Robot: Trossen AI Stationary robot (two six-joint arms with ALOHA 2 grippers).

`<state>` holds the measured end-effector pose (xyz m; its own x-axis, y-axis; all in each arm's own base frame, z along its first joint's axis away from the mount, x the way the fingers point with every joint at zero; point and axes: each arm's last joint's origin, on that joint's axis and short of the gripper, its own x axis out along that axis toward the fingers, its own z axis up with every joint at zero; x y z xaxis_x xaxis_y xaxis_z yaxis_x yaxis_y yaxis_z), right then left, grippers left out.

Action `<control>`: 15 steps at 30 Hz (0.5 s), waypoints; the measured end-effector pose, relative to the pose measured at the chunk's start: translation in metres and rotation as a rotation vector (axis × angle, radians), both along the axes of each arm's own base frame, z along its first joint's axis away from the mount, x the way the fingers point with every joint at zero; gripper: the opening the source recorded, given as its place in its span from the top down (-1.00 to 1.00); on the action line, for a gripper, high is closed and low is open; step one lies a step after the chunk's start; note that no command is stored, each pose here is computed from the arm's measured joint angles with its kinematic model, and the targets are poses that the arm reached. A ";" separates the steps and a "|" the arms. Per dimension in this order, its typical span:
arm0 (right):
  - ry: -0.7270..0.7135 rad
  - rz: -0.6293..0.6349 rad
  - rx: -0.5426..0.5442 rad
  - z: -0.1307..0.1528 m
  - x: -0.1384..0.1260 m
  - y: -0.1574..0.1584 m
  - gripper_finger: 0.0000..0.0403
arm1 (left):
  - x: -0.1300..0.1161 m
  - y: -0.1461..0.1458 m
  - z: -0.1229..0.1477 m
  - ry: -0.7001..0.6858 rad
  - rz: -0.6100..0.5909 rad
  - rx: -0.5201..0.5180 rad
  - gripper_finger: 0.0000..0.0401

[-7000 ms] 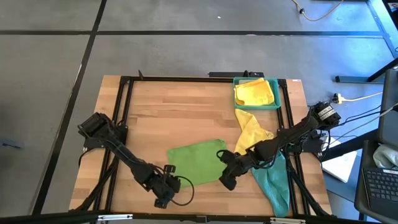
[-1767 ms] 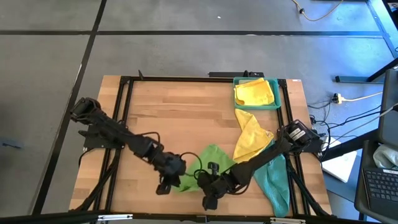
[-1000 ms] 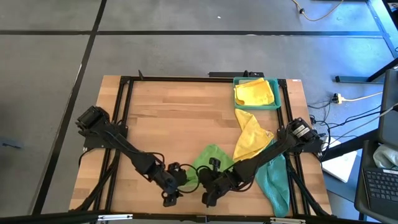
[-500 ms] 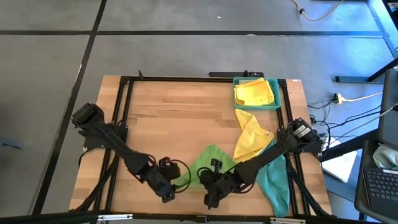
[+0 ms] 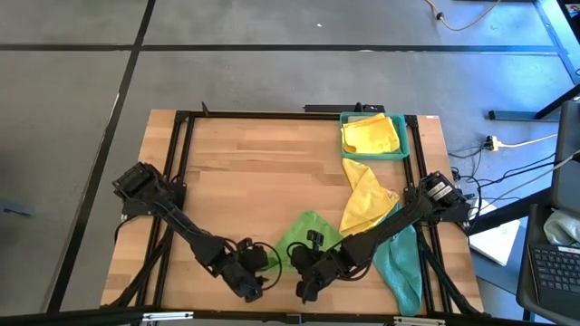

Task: Fold microfiber towels
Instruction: Fold the green microfiber cloth

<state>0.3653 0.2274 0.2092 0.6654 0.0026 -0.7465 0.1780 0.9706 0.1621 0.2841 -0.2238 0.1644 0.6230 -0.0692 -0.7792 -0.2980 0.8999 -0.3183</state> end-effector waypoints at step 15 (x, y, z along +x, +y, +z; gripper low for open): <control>0.006 0.023 -0.015 0.000 0.000 0.000 0.97 | -0.028 0.010 0.037 -0.047 0.054 0.139 -0.15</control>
<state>0.3652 0.2273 0.2088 0.6611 0.0064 -0.7503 0.1564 0.9768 0.1462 0.2561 -0.2142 0.2017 0.6591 0.0719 -0.7486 -0.3348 0.9194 -0.2065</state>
